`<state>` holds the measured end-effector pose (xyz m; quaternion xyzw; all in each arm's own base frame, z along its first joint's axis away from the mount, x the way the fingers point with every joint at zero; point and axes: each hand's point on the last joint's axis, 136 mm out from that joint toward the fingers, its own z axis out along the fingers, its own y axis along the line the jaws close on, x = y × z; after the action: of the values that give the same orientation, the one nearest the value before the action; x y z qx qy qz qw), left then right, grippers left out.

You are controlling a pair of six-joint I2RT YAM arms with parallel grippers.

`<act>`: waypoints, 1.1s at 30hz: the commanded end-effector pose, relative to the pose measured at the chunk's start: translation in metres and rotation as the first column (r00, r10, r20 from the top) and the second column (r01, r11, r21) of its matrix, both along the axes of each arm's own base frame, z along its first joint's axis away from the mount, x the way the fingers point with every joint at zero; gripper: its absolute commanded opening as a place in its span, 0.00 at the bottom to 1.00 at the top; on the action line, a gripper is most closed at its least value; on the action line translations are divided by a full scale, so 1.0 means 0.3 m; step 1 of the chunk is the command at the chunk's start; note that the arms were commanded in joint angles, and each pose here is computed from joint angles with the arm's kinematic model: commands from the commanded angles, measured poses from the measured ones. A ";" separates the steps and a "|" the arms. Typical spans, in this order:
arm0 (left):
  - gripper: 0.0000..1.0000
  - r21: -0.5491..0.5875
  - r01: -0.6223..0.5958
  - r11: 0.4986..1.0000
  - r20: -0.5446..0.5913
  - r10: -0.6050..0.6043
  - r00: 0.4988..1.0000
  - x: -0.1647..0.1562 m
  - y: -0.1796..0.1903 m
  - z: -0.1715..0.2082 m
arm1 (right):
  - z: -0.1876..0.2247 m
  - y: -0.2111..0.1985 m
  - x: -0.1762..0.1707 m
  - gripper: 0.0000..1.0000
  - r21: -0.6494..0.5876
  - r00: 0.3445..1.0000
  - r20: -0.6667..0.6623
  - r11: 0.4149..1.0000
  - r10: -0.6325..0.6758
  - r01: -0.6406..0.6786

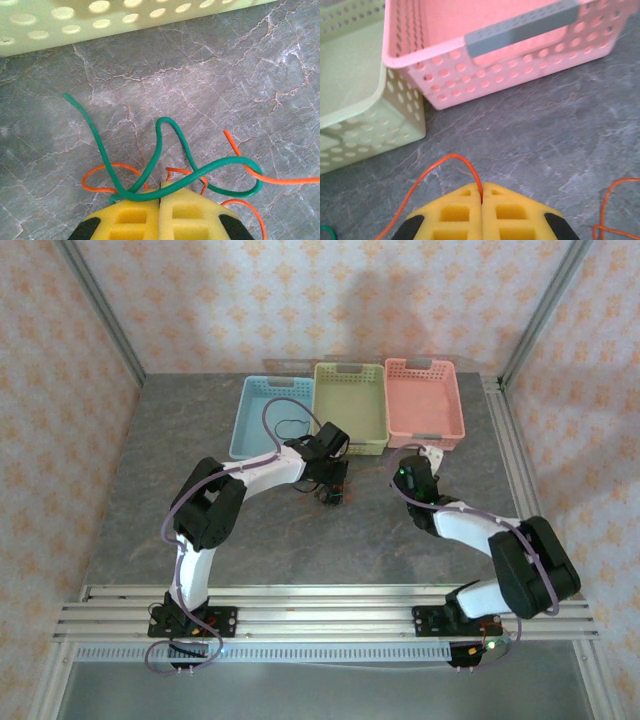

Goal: Untangle the cables

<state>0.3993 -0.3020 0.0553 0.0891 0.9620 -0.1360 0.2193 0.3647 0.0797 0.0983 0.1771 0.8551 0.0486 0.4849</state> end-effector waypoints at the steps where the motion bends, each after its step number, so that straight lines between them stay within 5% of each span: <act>1: 0.04 0.014 -0.019 1.000 0.019 0.019 1.000 0.013 0.019 0.021 | 0.081 -0.077 -0.005 0.00 0.018 0.985 0.118 0.992 -0.126 0.124; 14: 0.04 0.015 -0.022 1.000 0.021 0.022 1.000 0.013 0.022 0.022 | 0.121 -0.243 -0.089 0.00 0.143 0.913 0.234 0.941 -0.333 0.306; 33: 0.04 0.006 -0.025 1.000 0.040 0.025 0.999 0.013 0.025 0.038 | 0.127 -0.126 -0.029 0.00 0.195 0.959 0.239 0.975 -0.155 0.109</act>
<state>0.3985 -0.3012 0.0537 0.0889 0.9623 -0.1351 0.2185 0.3516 0.0345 0.1263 0.2815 0.7731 0.0920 0.5610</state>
